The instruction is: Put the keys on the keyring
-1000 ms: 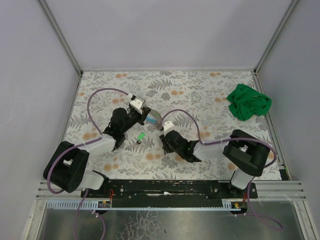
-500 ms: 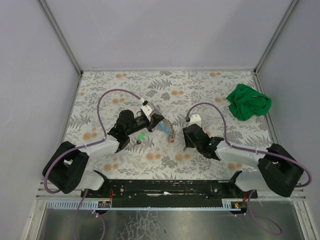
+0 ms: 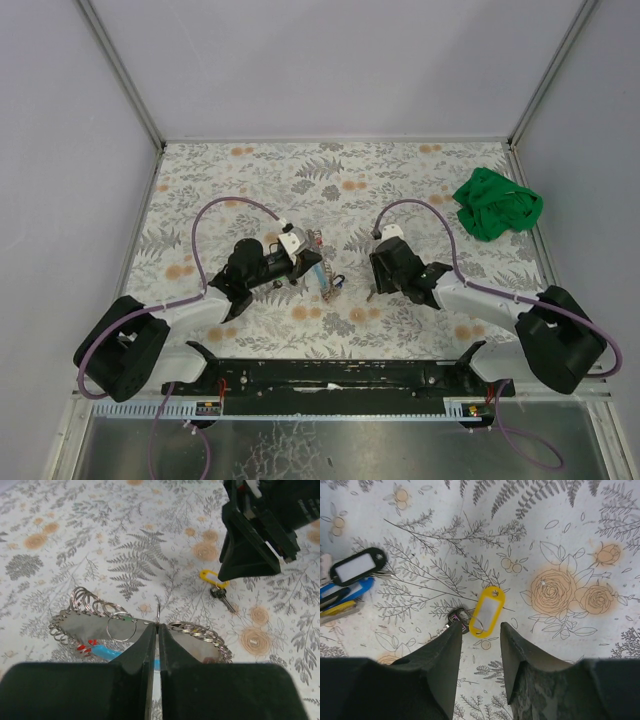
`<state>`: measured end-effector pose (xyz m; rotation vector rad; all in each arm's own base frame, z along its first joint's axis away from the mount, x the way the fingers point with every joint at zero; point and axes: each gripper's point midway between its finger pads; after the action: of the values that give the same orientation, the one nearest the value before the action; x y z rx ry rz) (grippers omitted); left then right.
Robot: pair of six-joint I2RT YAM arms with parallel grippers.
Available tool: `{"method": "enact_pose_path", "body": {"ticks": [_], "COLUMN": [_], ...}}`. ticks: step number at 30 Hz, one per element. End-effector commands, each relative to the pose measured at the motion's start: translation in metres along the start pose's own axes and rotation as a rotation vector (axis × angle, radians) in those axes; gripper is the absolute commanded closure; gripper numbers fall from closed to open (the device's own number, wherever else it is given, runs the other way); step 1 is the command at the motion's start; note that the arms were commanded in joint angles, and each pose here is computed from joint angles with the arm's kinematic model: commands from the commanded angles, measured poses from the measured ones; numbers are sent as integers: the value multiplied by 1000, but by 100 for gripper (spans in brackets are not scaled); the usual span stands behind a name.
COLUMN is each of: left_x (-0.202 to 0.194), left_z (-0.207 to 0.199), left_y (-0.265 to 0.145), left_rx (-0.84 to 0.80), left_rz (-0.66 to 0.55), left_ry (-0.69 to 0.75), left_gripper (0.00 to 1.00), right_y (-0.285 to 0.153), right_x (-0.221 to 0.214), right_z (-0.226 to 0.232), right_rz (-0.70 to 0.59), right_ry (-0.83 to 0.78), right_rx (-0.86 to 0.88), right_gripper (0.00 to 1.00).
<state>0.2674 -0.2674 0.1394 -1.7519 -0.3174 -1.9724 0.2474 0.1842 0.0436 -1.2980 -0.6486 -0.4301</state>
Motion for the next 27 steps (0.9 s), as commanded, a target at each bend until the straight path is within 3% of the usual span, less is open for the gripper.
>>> {"method": "enact_pose_path", "body": {"ticks": [1, 24, 27], "left_x": [25, 10, 10], "left_z": [-7, -13, -14], "left_y": [-1, 1, 1], "left_rx": [-11, -40, -43], "left_rz": [-109, -84, -82], "left_ry": [57, 62, 62], "left_gripper": [100, 100, 100], "right_y": [5, 22, 20], "right_x": [3, -9, -8], "right_z": [7, 5, 6], "right_rz": [48, 126, 134], "right_ry": [9, -8, -17], "right_rx": [34, 5, 10], "right_gripper": [57, 73, 78]}}
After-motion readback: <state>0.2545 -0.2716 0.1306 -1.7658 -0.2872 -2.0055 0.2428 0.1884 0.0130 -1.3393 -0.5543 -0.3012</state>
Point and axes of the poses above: each gripper's point midway between its finger pads, its own y axis out along the fingers, its own z axis along the line the jaws close on, x = y × z, and after that the axes turned 9 degrees about y, right-handed
